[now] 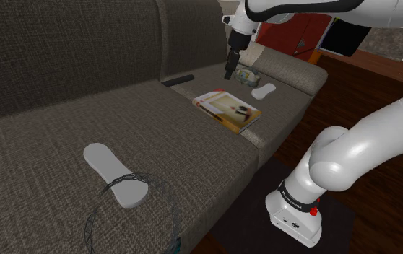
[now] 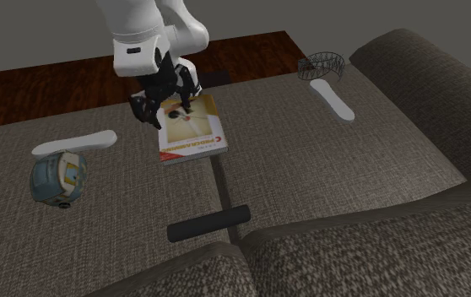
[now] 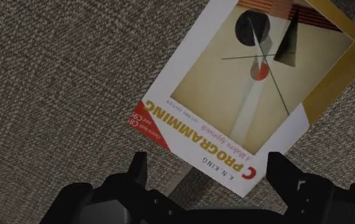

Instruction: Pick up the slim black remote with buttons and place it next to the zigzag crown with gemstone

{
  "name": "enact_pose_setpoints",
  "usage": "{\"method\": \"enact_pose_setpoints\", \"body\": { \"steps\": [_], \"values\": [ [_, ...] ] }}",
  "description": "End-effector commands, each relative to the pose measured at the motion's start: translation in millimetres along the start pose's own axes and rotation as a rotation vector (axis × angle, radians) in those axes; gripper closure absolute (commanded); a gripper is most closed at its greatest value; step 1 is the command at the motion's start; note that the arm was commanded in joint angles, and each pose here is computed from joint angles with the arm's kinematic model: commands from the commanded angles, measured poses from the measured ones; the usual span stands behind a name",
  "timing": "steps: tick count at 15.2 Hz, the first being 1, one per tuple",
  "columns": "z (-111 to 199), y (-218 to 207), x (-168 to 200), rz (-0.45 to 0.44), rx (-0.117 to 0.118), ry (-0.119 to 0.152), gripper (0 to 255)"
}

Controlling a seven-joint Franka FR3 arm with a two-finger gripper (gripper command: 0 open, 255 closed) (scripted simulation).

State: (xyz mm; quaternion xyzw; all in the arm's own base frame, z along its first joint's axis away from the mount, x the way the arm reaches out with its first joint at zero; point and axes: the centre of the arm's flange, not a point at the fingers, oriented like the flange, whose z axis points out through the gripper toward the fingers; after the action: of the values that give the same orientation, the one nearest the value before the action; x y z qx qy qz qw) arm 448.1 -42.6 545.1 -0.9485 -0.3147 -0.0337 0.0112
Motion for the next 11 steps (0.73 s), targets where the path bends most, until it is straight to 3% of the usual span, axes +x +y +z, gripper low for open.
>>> {"method": "enact_pose_setpoints", "body": {
  "steps": [1,11],
  "values": [
    [10.9,17.4,17.5,-0.096,-0.006,-0.002,0],
    [59.1,74.8,122.8,-0.544,-0.031,-0.01,0]
  ]
}}
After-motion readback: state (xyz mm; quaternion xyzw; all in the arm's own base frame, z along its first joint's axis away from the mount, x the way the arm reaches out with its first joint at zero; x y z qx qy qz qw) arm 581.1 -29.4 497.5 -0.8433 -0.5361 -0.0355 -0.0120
